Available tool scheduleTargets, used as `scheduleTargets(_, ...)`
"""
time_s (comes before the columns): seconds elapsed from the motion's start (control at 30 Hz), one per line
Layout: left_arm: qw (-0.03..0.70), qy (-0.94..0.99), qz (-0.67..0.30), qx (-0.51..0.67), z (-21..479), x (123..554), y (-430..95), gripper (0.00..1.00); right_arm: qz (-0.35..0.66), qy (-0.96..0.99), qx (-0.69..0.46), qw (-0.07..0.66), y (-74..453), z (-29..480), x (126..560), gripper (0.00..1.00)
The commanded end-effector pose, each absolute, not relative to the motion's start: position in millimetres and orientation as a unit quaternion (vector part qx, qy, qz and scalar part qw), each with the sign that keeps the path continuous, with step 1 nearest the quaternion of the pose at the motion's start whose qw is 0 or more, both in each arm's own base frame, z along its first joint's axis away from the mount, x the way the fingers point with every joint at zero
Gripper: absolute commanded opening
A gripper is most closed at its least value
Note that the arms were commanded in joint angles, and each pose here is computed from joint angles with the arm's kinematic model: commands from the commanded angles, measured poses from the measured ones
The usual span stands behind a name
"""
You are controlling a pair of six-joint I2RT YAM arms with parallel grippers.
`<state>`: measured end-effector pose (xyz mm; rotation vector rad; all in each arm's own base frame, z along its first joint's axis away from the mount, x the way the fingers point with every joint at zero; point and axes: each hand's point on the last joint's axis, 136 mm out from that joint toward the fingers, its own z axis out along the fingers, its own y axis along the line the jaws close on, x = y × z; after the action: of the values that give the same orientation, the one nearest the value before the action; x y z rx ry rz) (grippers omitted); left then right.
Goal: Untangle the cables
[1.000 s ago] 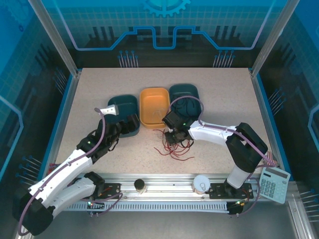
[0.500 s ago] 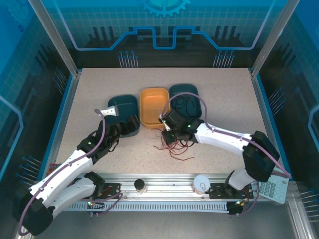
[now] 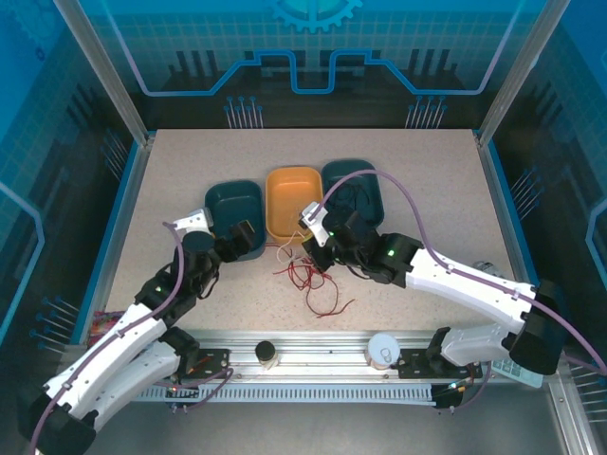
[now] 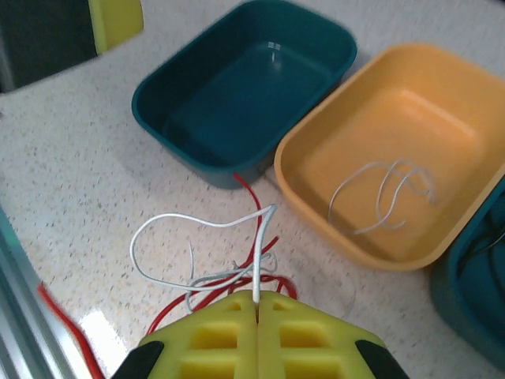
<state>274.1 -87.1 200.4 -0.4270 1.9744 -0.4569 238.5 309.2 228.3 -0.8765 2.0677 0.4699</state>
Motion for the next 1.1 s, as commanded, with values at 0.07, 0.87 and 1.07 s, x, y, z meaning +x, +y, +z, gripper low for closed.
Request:
scheduleTargets(0.07, 0.514, 0.815, -0.212, -0.162, 202.7, 276.5, -96.2, 0.99, 0.149, 0.806, -0.347, 0.456, 308.0, 242.8, 256.2, 0.03)
scheduleTargets(0.87, 0.395, 0.836, -0.345, 0.16, 208.8, 275.1, -260.4, 0.88, 0.266, 0.82, -0.277, 0.425, 270.6, 222.0, 259.2, 0.04)
scheduleTargets(1.07, 0.376, 0.866, -0.295, 0.15, 180.8, 290.1, -265.2, 0.77, 0.273, 0.822, -0.273, 0.418, 267.8, 216.3, 256.7, 0.05)
